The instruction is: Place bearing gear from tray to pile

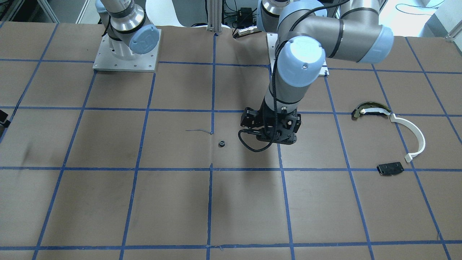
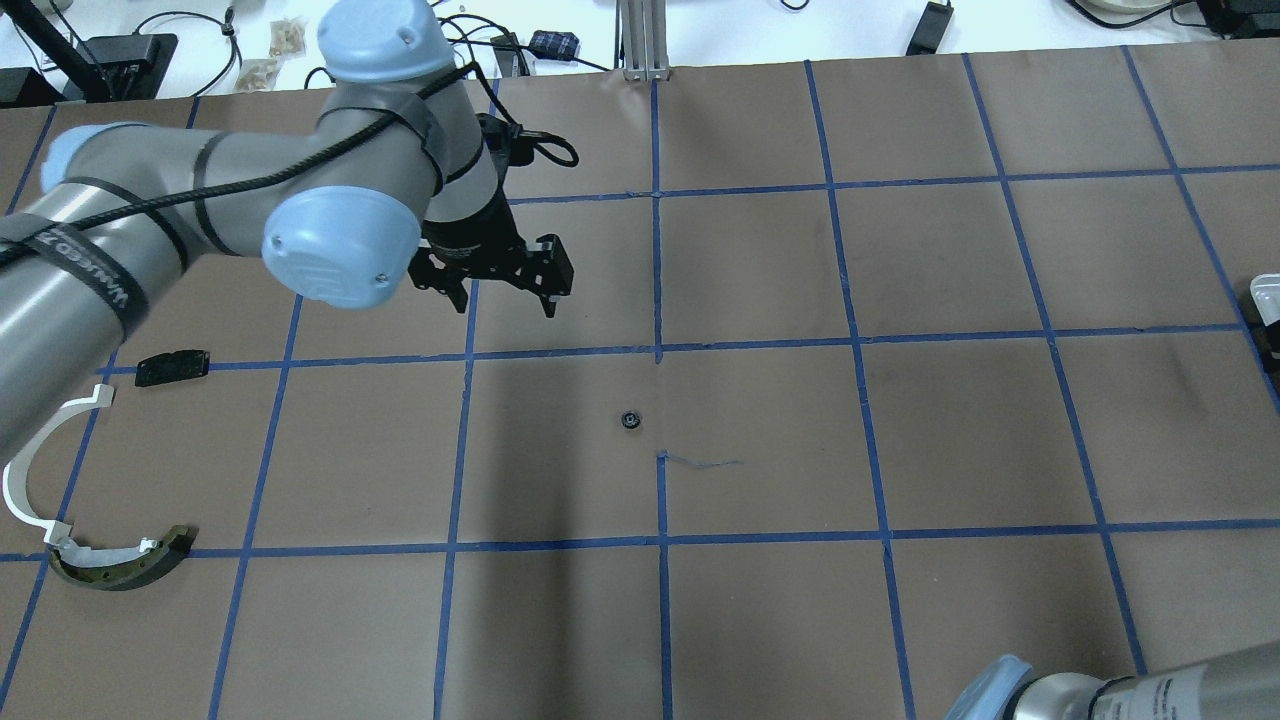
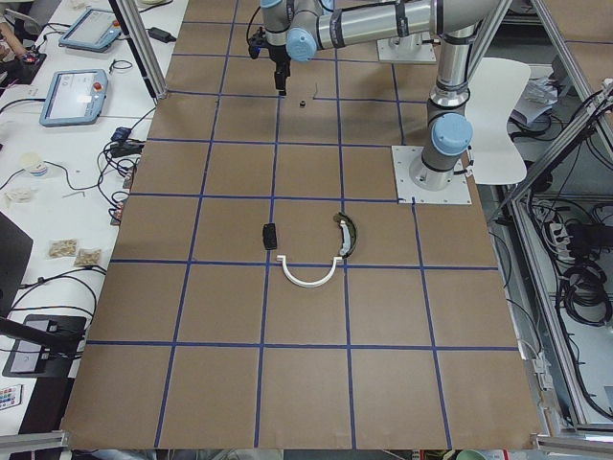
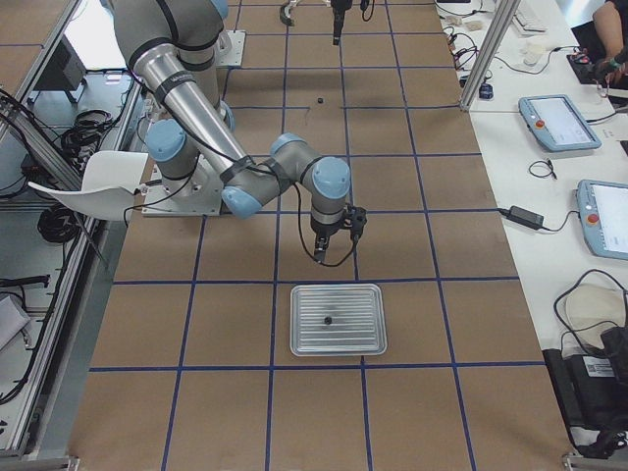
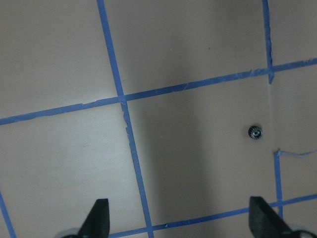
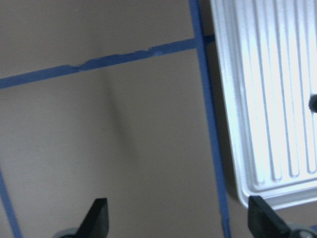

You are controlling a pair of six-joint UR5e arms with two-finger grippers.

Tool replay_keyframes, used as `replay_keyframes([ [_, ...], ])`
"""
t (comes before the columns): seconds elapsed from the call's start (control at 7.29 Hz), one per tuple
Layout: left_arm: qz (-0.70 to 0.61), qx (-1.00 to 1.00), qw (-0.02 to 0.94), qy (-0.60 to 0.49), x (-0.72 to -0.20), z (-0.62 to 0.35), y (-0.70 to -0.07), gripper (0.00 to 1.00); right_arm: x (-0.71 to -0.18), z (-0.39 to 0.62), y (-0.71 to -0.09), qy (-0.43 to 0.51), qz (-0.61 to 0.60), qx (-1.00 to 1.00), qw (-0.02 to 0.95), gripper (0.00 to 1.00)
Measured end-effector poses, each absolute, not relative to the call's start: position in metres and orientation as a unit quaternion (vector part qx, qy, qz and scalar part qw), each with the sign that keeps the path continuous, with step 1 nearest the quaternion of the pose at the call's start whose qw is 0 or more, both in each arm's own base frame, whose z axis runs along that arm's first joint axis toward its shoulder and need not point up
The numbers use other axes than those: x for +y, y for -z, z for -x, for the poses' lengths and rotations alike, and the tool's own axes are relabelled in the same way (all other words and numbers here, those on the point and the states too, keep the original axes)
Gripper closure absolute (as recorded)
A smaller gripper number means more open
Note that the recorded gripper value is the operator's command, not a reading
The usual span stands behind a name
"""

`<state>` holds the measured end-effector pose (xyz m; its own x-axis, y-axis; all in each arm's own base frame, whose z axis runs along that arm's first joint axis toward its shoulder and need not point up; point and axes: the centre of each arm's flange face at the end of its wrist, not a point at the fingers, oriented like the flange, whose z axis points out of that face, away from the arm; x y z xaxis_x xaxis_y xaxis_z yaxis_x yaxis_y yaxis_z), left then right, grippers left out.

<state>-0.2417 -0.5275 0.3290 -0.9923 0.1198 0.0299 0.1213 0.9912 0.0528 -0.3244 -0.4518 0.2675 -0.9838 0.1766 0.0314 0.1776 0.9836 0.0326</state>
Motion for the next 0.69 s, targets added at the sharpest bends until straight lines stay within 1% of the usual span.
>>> replay_keyframes([
  [0.27,0.053,-0.998,0.013,0.022,-0.511,0.279,-0.283,0.0,-0.443,0.397,-0.243,0.02,0.074,-0.997,0.024,0.0],
  [0.69,0.041,-0.999,0.015,0.004,-0.503,0.298,-0.239,0.0,-0.469,0.469,-0.211,0.019,0.07,-0.997,0.028,0.01],
])
